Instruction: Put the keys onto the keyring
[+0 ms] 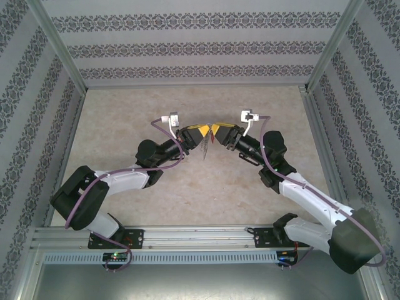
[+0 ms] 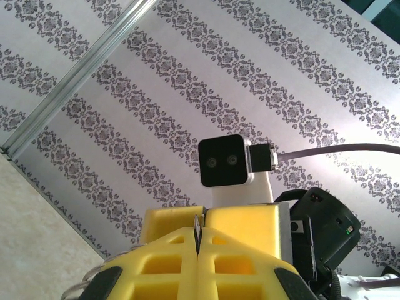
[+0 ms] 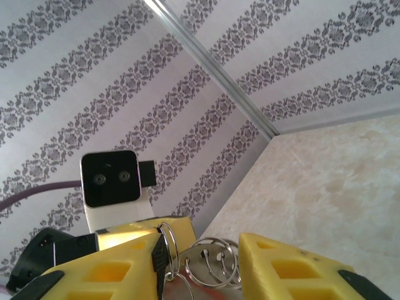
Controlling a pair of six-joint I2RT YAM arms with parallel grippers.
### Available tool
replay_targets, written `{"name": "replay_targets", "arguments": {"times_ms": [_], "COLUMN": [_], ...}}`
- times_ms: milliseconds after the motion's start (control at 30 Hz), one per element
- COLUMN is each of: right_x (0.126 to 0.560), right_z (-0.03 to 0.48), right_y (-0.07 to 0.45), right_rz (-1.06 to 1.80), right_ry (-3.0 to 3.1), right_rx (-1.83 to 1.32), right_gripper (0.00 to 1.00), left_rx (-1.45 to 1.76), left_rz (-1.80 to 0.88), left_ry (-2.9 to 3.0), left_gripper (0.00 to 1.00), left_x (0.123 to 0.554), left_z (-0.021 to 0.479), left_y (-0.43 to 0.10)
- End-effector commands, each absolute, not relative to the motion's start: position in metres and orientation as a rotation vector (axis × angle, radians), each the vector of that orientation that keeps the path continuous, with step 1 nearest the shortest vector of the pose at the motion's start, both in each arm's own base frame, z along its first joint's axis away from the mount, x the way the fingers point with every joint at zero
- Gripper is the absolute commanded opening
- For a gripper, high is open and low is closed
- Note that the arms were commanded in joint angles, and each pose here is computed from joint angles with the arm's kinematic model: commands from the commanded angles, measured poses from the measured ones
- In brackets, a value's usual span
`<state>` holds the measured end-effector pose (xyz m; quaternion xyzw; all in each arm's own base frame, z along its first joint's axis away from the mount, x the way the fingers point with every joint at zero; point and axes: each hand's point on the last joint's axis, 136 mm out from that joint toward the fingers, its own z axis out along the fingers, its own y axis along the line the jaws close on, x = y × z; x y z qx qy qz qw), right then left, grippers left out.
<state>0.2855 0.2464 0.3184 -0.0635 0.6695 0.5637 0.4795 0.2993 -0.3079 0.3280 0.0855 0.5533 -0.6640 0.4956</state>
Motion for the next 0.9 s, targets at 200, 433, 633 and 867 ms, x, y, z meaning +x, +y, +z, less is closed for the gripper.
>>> {"name": "replay_targets", "arguments": {"times_ms": [200,433,633,867], "right_x": [0.273,0.271,0.272,0.281], "right_z": [0.344,0.344,0.347,0.339], "right_y": [0.258,0.26,0.261,0.257], "right_rz": [1.44,1.449,1.455,1.408], "right_ry": [1.561,1.562,1.554,1.595], "right_rx": [-0.249,-0.263,-0.262,-0.222], "right_gripper": [0.24,0.05,0.0,0.0], "left_rx": [0.216,0.218,0.228,0.229], "left_rz": [-1.624,-1.625,-1.635,-1.618], "left_ry": [1.219,1.221,1.234,1.227], "left_gripper": [0.0,0.0,0.0,0.1], "left_x": [0.297,0.298,0.298,0.298], "left_z": [0.358,0.358,0.354,0.355], "left_y": [-0.3,-0.301,-0.304,-0.303]}}
